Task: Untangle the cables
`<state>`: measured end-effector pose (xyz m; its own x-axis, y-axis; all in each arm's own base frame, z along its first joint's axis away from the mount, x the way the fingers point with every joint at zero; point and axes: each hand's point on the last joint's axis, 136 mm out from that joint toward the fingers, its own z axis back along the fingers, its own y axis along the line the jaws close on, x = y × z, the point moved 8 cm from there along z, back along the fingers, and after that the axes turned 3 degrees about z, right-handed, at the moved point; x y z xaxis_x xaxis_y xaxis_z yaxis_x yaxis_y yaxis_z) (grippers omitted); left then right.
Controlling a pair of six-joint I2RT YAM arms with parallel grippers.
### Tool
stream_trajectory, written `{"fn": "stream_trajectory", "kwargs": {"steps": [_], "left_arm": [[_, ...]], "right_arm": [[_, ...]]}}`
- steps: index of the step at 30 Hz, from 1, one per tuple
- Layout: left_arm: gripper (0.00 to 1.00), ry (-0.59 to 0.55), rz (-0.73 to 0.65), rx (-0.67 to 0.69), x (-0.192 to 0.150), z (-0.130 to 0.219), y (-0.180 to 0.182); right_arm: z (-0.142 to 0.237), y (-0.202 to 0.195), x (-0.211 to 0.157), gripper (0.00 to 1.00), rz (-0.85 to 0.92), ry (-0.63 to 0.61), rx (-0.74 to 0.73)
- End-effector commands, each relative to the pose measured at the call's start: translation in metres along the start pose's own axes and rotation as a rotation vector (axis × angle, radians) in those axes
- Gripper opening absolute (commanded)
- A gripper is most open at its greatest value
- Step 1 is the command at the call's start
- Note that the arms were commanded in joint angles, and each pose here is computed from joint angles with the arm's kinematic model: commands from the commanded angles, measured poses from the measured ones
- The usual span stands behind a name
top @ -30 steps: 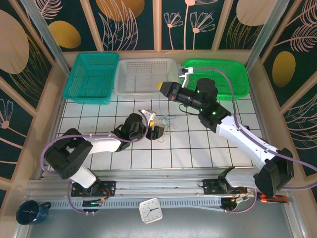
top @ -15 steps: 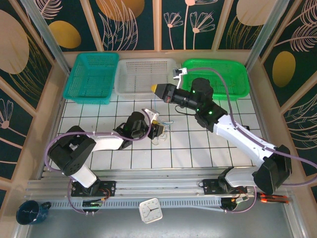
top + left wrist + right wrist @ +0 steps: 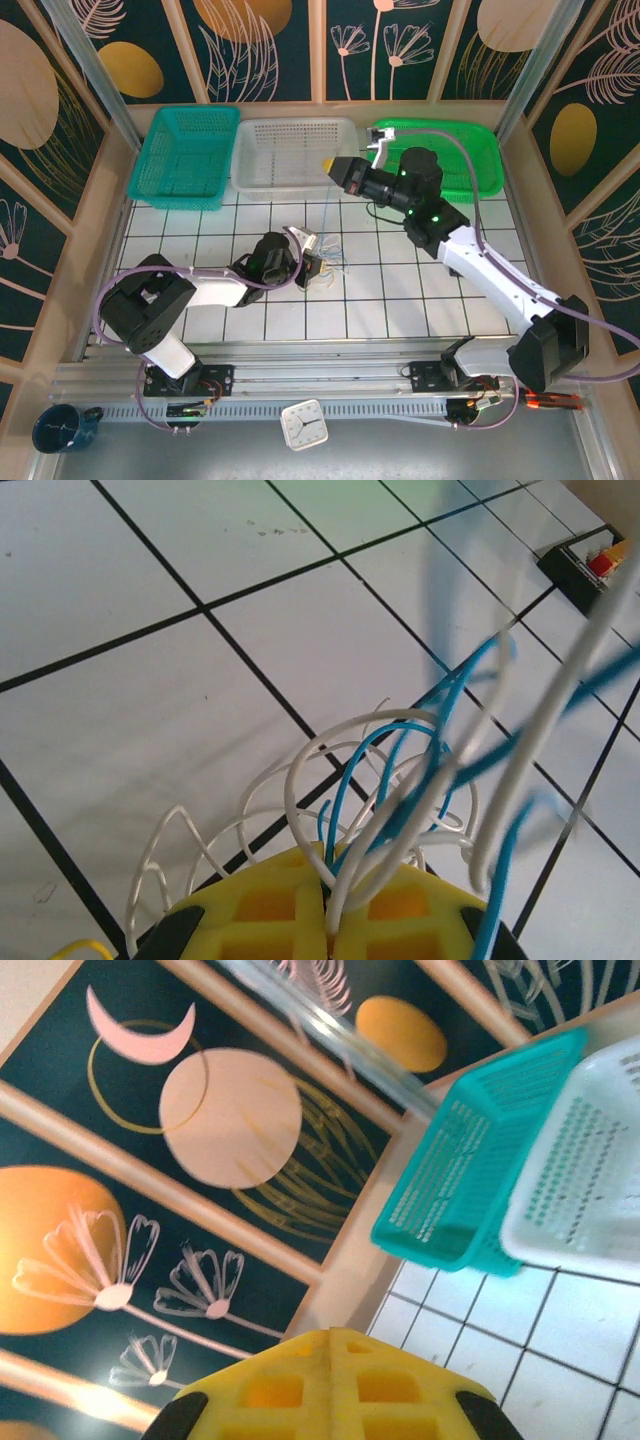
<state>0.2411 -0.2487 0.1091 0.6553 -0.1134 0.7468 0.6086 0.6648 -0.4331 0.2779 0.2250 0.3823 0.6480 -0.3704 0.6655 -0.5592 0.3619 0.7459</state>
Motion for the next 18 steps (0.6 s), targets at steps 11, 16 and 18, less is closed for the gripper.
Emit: {"fn": "stream_trajectory", "kwargs": {"steps": [11,16,18], "left_arm": [[0.0,-0.007,0.056,0.034,-0.016,0.007,0.009],[0.0,-0.009,0.06,0.036,-0.016,0.007,0.009],[0.0,-0.013,0.059,0.037,-0.015,0.008,0.009]], "right_arm": [[0.118,0.035,0.107,0.0,0.114,-0.475,0.011],[0.118,0.034,0.102,0.0,0.097,-0.453,0.046],[0.108,0.028,0.093,0.0,0.084,-0.403,0.054]]}}
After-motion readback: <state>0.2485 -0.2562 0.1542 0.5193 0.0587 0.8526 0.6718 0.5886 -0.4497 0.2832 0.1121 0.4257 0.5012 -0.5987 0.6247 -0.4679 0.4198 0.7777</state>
